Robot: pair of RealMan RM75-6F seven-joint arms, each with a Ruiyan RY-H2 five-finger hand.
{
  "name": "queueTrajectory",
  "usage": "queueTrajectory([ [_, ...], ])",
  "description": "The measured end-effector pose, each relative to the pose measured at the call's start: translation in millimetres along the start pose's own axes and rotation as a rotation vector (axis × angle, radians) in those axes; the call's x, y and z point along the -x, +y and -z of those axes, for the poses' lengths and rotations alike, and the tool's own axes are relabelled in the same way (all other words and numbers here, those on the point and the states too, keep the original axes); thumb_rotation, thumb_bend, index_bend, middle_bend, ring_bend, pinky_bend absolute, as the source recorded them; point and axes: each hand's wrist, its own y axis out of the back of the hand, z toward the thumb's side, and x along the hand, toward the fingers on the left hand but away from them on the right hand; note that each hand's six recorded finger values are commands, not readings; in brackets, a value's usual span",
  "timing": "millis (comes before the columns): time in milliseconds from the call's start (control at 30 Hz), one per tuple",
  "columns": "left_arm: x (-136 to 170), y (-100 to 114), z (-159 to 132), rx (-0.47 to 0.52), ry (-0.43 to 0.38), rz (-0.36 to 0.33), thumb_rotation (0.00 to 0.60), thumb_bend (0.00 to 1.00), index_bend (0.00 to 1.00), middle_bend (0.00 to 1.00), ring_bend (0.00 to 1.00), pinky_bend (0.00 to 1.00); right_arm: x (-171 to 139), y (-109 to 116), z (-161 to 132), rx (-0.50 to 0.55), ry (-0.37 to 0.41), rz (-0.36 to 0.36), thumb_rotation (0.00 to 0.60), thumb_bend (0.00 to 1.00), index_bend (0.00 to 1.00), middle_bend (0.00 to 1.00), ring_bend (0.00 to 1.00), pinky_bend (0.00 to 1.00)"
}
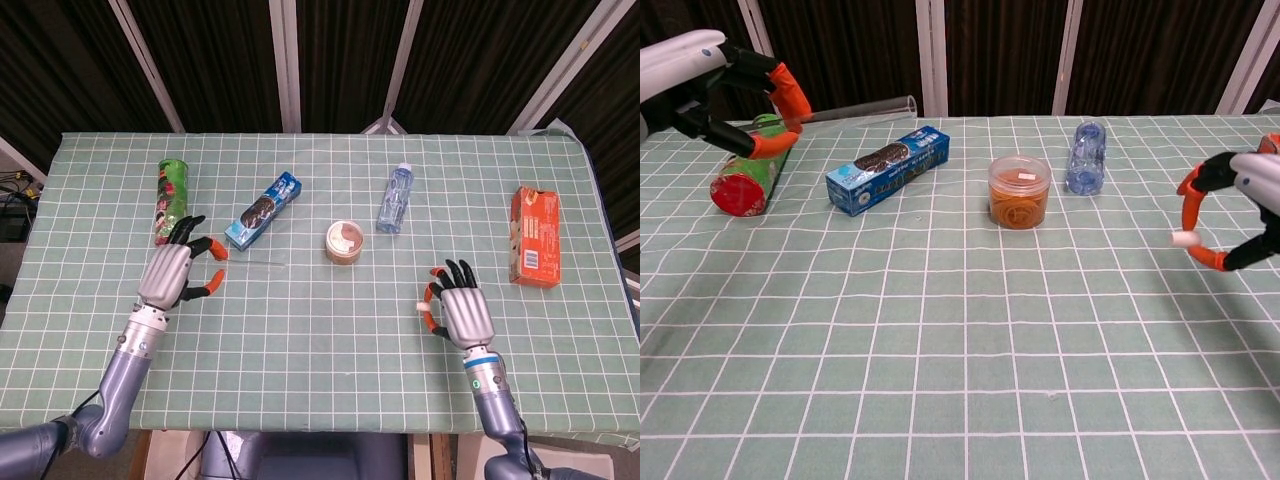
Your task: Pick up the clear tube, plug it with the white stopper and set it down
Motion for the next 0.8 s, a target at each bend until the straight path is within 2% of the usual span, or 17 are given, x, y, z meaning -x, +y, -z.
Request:
queueTrajectory([
  [400, -36, -41, -26, 0.160, 0.073, 0.018, 0.600, 0.67, 0.53, 0.47, 0.09, 0.00, 38, 74, -30, -0.178, 0.145, 0.296, 0.600, 0.44, 0.59, 0.25, 0.09, 0.06],
  [633, -56, -65, -42, 0.228, 0.090, 0.014, 0.600, 0.67, 0.53, 0.47, 0.09, 0.00, 54, 92, -43, -0.343, 0.214, 0.387, 0.600, 0.44, 0.59, 0.25, 0.09, 0.06],
  [800, -66, -74, -54, 0.259, 0.089, 0.008, 0.600, 0.67, 0.53, 0.47, 0.09, 0.00, 62, 99, -49, -0.432, 0.252, 0.430, 0.600, 0.44, 0.59, 0.25, 0.09, 0.06],
])
